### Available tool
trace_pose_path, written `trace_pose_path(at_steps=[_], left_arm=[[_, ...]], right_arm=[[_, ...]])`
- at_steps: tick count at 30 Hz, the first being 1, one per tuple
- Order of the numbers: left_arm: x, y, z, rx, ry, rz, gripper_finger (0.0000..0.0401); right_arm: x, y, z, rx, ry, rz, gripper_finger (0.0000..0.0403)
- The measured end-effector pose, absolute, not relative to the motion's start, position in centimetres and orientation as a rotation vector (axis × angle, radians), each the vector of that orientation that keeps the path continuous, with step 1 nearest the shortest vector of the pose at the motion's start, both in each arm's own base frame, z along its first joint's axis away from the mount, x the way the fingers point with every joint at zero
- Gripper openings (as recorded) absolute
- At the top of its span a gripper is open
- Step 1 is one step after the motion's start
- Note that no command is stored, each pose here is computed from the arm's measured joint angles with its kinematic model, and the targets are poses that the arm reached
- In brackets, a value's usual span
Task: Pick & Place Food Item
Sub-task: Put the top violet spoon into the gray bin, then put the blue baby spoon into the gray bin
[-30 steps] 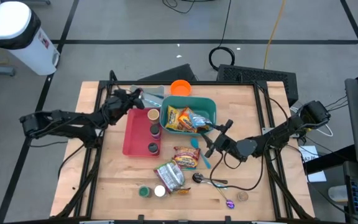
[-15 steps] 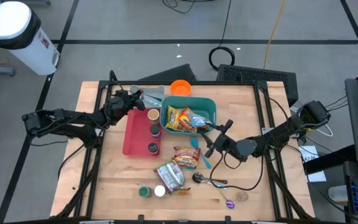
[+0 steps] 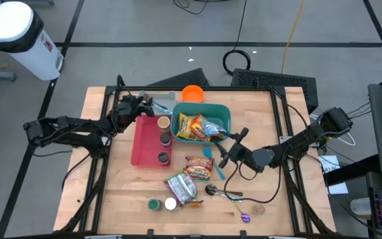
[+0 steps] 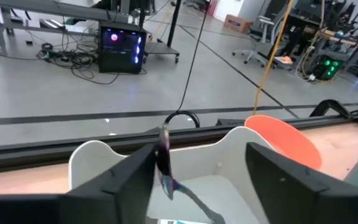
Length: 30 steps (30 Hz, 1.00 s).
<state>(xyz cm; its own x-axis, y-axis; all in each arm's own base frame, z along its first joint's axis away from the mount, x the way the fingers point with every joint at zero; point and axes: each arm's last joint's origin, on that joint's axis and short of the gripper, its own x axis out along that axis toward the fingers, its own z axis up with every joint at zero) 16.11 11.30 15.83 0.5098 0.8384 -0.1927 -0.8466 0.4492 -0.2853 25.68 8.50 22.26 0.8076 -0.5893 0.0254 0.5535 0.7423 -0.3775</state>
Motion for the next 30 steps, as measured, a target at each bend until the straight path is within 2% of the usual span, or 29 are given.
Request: trace_pose_path(at_steps=[3, 7, 14, 19, 30], left_arm=[[16.0, 11.2, 16.2, -0.359, 0.007, 1.036, 0.0290], [15.9, 11.1, 16.5, -0.359, 0.005, 1.011, 0.0310], [16.1, 11.2, 16.9, -0.343, 0.162, 1.030, 0.0303], [17.2, 11.8, 18.9, -0.333, 0.310, 1.041, 0.0300], [18.7, 12.0, 23.1, -0.281, 0.422, 1.007, 0.0305]], right_arm=[[25.7, 8.5, 22.3, -0.382, 0.098, -0.627, 0.0196], [25.7, 8.5, 22.3, -0.382, 0.098, -0.627, 0.0196], [25.7, 8.5, 22.3, -0.382, 0.098, -0.627, 0.0196], [25.7, 8.5, 22.3, -0.382, 0.098, -0.628, 0.0196], [25.7, 8.5, 22.1, -0.393, 0.113, -0.625, 0.0196]])
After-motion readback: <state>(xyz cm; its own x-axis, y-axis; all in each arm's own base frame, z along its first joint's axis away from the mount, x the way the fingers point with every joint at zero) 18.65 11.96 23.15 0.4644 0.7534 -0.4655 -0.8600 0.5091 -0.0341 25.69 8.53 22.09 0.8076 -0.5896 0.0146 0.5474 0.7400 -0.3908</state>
